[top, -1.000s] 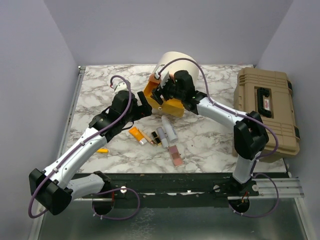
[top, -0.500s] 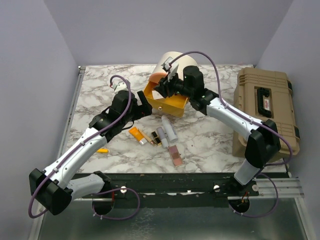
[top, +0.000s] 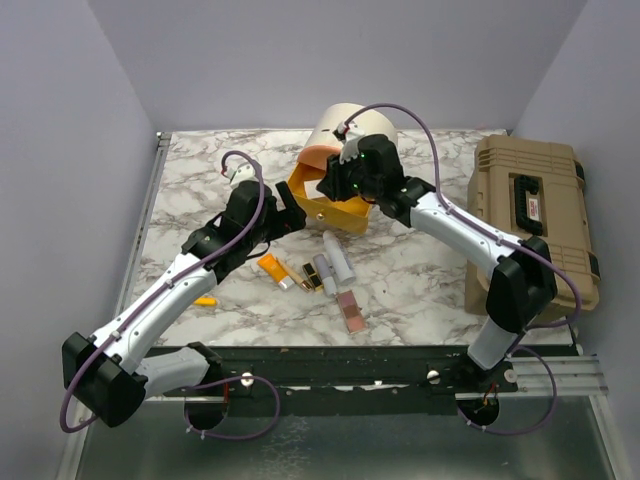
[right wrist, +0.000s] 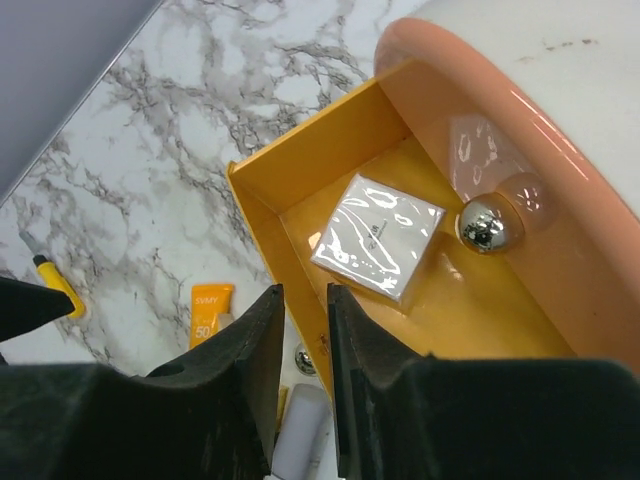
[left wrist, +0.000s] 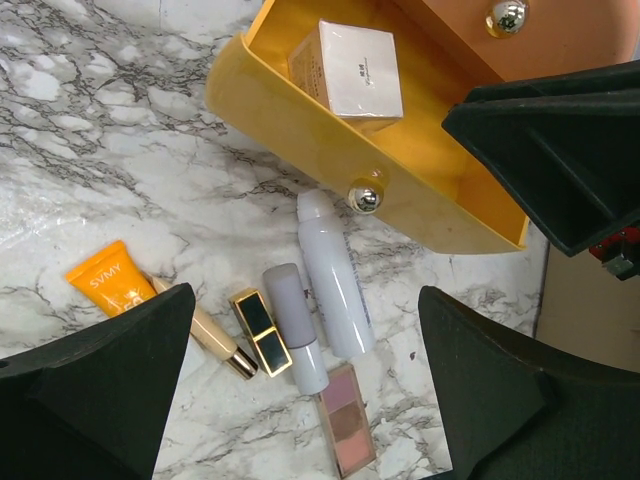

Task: Organize the makeup
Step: Place the makeup in the drawer.

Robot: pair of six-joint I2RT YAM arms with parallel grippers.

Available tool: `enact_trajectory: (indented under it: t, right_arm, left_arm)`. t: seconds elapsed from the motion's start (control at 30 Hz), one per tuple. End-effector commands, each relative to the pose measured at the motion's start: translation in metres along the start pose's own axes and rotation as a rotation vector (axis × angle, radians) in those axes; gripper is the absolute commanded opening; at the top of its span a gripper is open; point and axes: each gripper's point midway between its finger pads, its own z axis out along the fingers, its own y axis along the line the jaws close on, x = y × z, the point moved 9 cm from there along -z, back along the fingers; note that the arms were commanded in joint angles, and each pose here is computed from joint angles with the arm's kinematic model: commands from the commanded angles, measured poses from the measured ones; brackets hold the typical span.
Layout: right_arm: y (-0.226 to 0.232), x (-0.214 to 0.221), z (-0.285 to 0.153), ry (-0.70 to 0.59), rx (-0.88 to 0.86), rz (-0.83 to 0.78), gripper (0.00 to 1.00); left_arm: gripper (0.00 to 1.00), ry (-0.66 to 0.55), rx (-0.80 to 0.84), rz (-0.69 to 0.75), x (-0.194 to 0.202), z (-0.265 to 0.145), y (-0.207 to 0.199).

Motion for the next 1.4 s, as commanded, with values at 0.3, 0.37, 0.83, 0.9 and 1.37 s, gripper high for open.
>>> enact_trajectory:
  t: [0.3,0.37,0.83,0.9,1.37]
  right_arm:
    - [-0.006,0.013,0.022,0.171,0.122,0.235,0.36]
    - [-0.006,0.014,0.025,0.188,0.146,0.262,0.36]
    - [-0.027,0.032,0.037,0.177,0.365,0.317,0.56]
    - [-0.028,0.034,0.042,0.179,0.375,0.327,0.57]
    - [-0.013,0.027,0.064,0.113,0.147,0.347,0.57]
  left_arm:
    - [0.94,0.023,0.034,-0.002,0.000,0.006,-0.002]
    - [0.94,0.027,0.035,-0.003,0.001,0.006,-0.002]
    - [0.94,0.041,0.030,-0.006,0.004,0.009,0.002]
    - [0.94,0.045,0.030,-0.003,0.004,0.010,0.002]
    - [0.94,0.077,0.040,-0.006,0.010,0.015,0.004]
